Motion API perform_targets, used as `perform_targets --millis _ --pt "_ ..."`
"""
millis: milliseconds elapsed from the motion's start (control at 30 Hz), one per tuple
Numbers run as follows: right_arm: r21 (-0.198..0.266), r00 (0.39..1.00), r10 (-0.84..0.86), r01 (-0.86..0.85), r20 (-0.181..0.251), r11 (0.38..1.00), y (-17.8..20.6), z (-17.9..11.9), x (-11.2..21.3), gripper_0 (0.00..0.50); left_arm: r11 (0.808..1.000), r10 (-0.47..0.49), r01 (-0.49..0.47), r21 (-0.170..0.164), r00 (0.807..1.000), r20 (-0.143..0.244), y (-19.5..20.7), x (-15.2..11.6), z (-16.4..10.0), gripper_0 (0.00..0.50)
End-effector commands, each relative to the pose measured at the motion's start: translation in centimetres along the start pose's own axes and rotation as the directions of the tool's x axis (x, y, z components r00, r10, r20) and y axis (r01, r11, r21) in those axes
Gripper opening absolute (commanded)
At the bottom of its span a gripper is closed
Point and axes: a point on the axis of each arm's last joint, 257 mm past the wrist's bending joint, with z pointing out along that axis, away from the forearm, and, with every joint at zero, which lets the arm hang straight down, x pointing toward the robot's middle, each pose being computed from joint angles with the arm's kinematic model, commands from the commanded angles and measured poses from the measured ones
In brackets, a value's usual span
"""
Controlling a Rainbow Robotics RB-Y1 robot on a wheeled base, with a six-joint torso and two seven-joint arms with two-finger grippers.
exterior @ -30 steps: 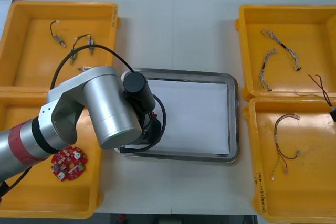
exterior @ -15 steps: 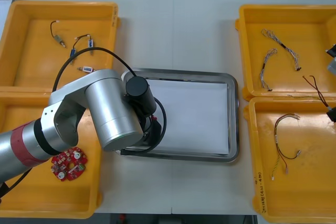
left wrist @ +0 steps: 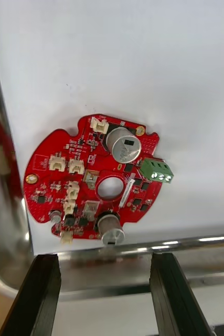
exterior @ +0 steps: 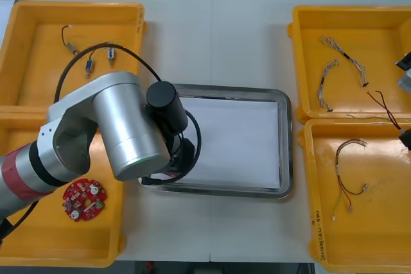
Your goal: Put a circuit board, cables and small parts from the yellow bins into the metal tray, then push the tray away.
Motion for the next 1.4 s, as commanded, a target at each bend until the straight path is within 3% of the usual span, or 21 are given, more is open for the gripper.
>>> perform_targets --millis 33,233,500,733,867,967,1167,1400 --pt "0.035 0.996 -0.094 0.093 0.006 0.995 -0.2 -0.9 -0.8 0.0 0.994 -0.104 0.102 0.035 0.993 0.055 0.7 -2.9 -4.7 0.5" --pt "0.021 0.992 -0.127 0.126 0.019 0.992 0.5 -0.9 -1.7 0.0 0.988 -0.154 0.154 0.011 0.986 0.061 3.7 -3.9 -8.1 0.5" --pt "-0.016 0.977 -0.212 0.213 0.038 0.977 2.6 -0.7 -3.6 0.0 0.97 -0.241 0.235 0.061 0.964 0.111 7.0 -7.2 -11.9 0.5" --pt "-0.048 0.954 -0.293 0.296 0.066 0.954 4.5 -1.0 -5.5 0.0 0.953 -0.303 0.298 0.058 0.943 0.137 10.5 -9.0 -14.3 0.5" --pt "-0.063 0.939 -0.334 0.339 0.08 0.939 5.7 -1.0 -6.6 0.0 0.933 -0.359 0.353 0.068 0.922 0.147 12.5 -10.5 -15.1 0.5" --pt "-0.06 0.93 -0.354 0.36 0.098 0.931 6.0 -1.3 -7.6 0.0 0.93 -0.367 0.363 0.059 0.917 0.158 14.3 -11.6 -15.5 0.5" --pt "-0.115 0.918 -0.375 0.389 0.13 0.914 8.3 -0.2 -9.3 0.0 0.922 -0.384 0.386 0.026 0.904 0.185 17.9 -13.4 -15.8 0.5" --pt "-0.136 0.886 -0.44 0.458 0.147 0.878 11.8 1.7 -11.4 0.0 0.905 -0.402 0.422 -0.053 0.889 0.219 22.1 -14.6 -15.2 0.5"
